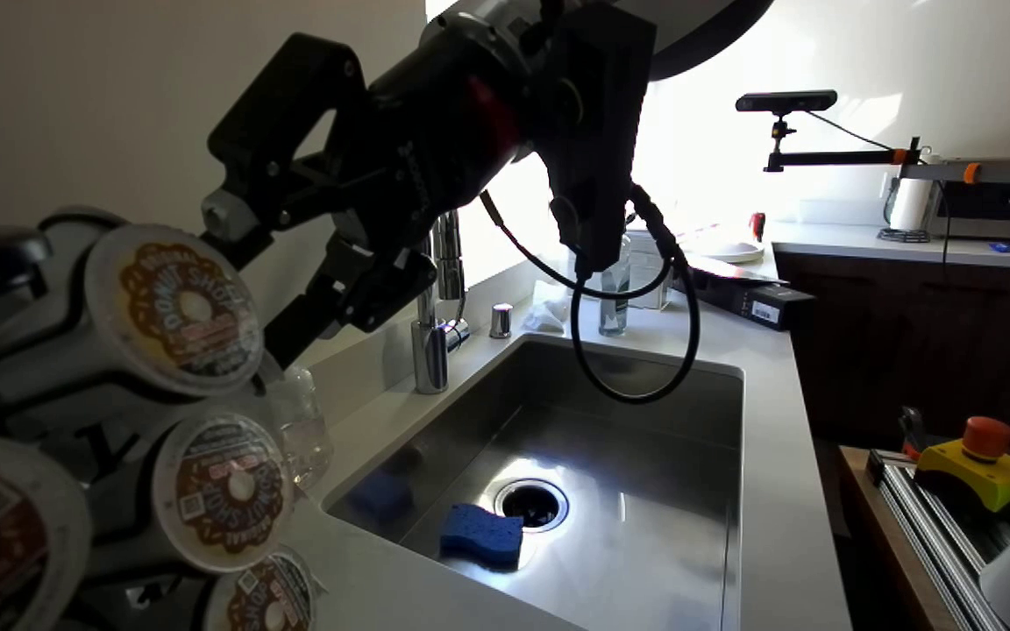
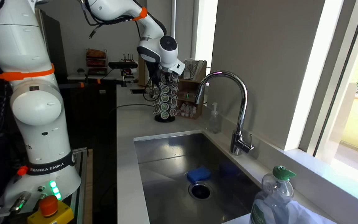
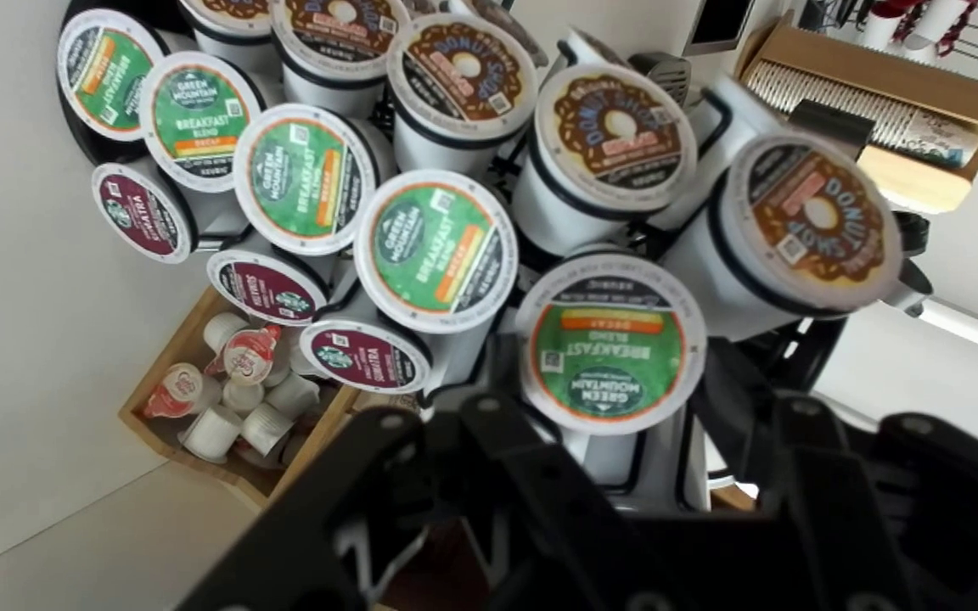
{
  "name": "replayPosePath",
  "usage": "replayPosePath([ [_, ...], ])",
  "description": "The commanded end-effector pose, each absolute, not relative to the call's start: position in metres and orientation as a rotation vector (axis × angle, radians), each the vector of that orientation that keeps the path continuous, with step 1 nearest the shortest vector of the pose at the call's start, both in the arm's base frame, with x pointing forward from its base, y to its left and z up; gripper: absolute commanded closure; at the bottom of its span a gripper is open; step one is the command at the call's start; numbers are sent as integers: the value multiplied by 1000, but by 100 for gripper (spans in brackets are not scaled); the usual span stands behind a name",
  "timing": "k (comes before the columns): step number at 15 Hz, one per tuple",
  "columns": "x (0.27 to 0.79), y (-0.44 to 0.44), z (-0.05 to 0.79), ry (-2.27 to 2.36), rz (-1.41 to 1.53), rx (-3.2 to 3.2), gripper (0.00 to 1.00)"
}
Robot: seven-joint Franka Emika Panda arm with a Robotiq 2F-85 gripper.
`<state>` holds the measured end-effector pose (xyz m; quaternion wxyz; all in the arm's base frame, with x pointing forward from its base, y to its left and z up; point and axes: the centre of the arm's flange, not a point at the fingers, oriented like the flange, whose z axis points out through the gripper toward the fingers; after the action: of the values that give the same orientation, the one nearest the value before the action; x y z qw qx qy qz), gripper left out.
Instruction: Remove one small white cup from the holder and place it on top of the rack
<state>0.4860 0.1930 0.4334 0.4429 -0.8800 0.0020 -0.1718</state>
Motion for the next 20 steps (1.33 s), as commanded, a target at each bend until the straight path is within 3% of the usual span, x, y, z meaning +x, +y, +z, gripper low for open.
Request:
replayPosePath([
  [1, 485, 197, 427, 8, -440, -2158, 63],
  [6, 483, 195, 429, 8, -448, -2157, 69],
  [8, 483, 195, 433, 11, -457, -2146, 81],
  [10, 483, 195, 436, 13, -463, -2141, 86],
  [12, 483, 195, 436, 13, -464, -2140, 76],
  [13, 483, 195, 436, 11, -463, -2142, 57],
  [15, 483, 195, 435, 11, -461, -2143, 44],
  [18, 483, 195, 434, 9, -460, -2144, 80],
  [20, 483, 195, 434, 7, -462, -2144, 93],
])
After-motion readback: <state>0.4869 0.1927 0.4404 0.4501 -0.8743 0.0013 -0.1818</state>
